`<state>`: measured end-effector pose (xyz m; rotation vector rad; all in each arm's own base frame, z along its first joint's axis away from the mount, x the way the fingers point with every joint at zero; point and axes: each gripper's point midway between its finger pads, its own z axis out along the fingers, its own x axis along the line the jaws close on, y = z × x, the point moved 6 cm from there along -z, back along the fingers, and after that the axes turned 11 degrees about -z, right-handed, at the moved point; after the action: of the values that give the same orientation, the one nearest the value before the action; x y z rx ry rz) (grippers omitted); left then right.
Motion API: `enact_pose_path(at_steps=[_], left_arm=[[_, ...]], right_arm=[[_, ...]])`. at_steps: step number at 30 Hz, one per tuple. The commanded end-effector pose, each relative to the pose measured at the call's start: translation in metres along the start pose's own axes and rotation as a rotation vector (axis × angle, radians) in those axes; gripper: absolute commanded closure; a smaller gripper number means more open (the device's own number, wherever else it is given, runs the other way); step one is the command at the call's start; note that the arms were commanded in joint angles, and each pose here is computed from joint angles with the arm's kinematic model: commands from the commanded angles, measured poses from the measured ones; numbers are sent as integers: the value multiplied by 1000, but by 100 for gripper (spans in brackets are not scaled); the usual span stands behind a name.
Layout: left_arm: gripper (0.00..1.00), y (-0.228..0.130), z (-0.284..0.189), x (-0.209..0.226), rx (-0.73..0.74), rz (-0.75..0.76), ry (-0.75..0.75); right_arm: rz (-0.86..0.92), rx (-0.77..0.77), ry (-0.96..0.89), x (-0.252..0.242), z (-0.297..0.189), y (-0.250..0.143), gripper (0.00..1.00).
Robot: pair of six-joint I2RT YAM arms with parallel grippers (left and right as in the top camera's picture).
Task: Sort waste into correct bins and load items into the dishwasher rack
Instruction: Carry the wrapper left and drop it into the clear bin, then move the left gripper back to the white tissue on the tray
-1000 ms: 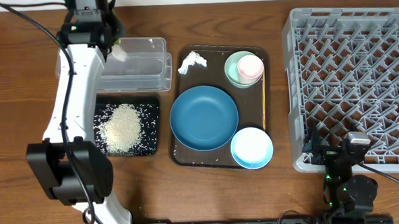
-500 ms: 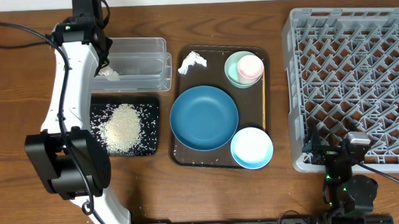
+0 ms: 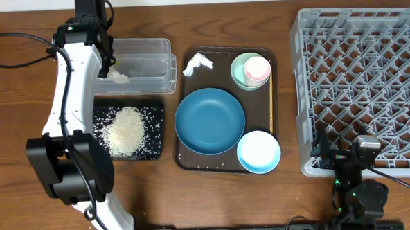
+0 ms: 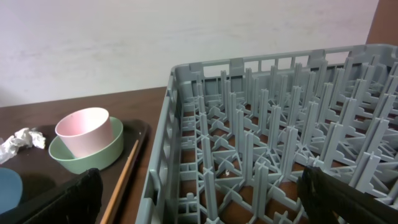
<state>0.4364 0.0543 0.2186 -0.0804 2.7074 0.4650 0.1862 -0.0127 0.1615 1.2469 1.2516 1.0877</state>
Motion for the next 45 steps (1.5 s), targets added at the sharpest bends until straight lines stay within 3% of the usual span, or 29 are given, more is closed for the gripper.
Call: enact_pose_path(at_steps=[1, 7, 12, 20, 25, 29, 35, 45], left_arm=[[72, -1, 3, 1, -4, -18, 6], [51, -1, 3, 1, -4, -18, 5], [48, -2, 0, 0, 12, 59, -3], [49, -27, -59, -26, 81, 480, -259], [40, -95, -121, -38, 212, 944, -575], [34, -149, -141, -27, 241, 1169, -654], [29, -192, -118, -23, 133, 1257, -573], [26, -233, -46, -25, 155, 1316, -494]], right_arm=[[-9, -1, 18, 4, 0, 0, 1], [-9, -2, 18, 4, 0, 0, 1], [-9, -1, 18, 4, 0, 0, 1], [-9, -1, 17, 4, 0, 0, 1], [-9, -1, 18, 4, 0, 0, 1], [-9, -1, 17, 4, 0, 0, 1], [-9, -1, 18, 4, 0, 0, 1], [-9, -1, 17, 4, 0, 0, 1]])
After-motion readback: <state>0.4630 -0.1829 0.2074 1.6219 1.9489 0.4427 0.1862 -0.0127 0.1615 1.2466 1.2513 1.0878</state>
